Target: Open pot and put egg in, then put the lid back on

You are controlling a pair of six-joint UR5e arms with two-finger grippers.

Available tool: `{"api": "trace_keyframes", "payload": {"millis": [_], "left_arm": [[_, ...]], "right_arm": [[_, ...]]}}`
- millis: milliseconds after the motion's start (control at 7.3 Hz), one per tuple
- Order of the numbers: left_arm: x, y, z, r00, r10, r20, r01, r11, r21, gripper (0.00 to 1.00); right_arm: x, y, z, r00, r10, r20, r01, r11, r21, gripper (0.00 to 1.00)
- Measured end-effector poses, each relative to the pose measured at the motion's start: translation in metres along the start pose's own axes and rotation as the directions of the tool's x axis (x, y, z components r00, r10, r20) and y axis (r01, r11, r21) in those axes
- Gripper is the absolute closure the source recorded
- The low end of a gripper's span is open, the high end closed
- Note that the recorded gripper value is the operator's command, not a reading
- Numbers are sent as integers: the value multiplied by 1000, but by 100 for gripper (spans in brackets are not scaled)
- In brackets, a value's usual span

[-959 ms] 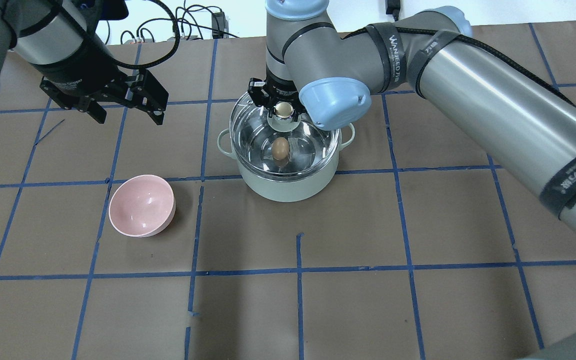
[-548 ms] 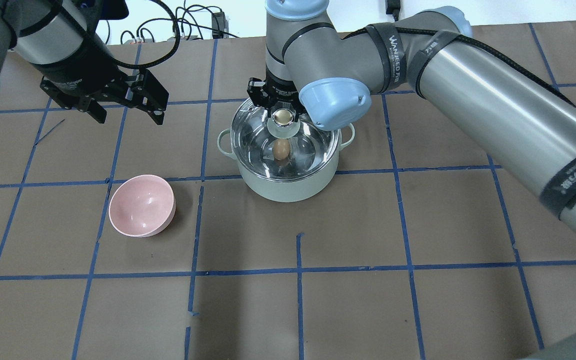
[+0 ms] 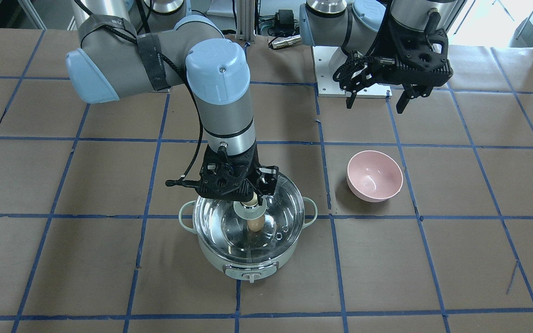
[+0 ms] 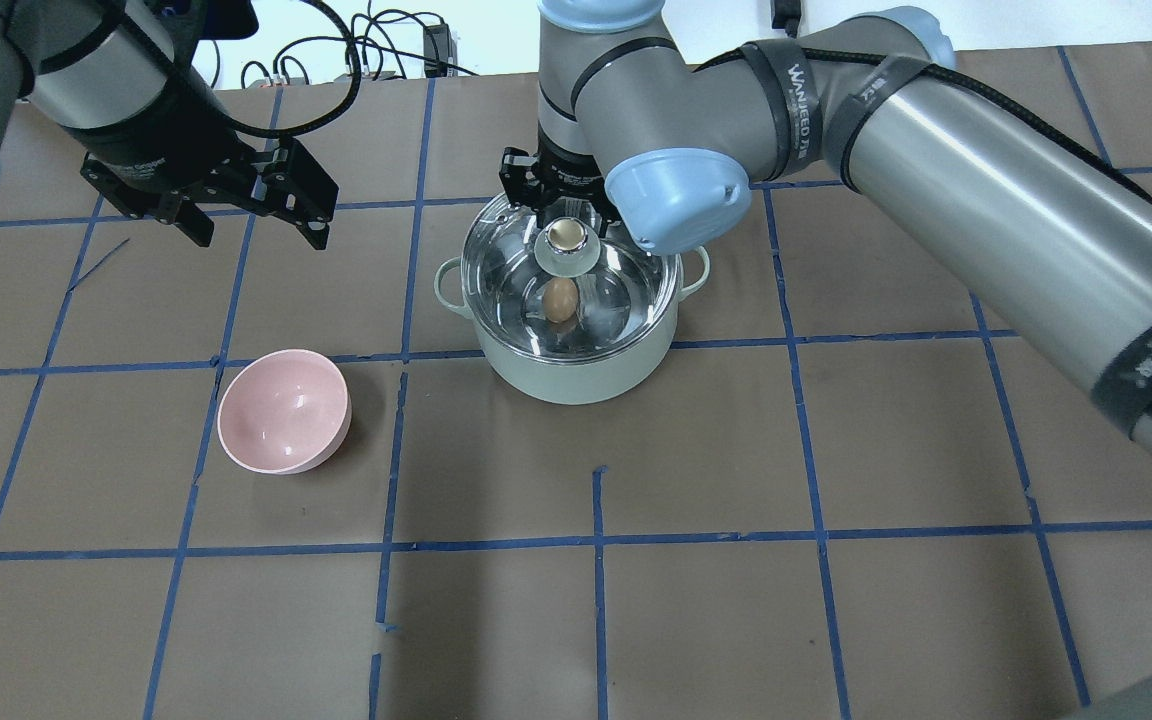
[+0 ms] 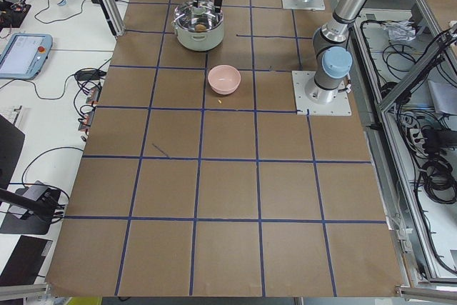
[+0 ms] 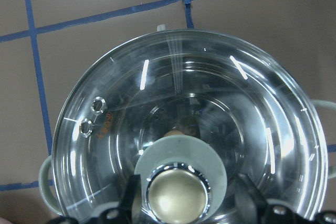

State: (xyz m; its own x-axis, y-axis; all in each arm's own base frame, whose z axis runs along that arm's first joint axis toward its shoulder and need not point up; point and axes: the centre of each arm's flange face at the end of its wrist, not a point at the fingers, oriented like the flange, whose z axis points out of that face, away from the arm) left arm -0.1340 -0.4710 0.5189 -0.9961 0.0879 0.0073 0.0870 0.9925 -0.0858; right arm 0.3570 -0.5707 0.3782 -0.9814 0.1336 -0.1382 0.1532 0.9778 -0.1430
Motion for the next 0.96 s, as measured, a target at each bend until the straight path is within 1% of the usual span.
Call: {"api": "trace_keyframes", "payload": {"millis": [137, 274, 411, 548, 822, 959], "left_arm": [[0, 0, 0, 1000, 1, 0, -1, 1000, 0, 0], [0, 0, 0, 1000, 0, 0, 0, 1000, -1, 0], [0, 0, 0, 1000, 0, 0, 0, 1000, 0, 0], [0, 1, 0, 1000, 0, 0, 0, 1000, 0, 0], [1, 1, 1, 1000, 1, -1, -1, 1000, -1, 0], [1, 1, 0, 1000, 1, 0, -1, 1000, -1, 0]], "right_arm": [[9, -5, -10, 1000, -14, 1, 14, 1000, 13, 18], [20, -11, -20, 1000, -25, 1, 25, 999, 25, 0], [40, -20, -34, 999, -39, -3, 39, 999, 35, 0], [69, -30, -54, 999, -52, -13, 52, 998, 31, 0], [136, -41, -91, 997, -69, -41, 69, 998, -9, 0], [160, -41, -102, 997, -63, -48, 62, 998, -17, 0]]}}
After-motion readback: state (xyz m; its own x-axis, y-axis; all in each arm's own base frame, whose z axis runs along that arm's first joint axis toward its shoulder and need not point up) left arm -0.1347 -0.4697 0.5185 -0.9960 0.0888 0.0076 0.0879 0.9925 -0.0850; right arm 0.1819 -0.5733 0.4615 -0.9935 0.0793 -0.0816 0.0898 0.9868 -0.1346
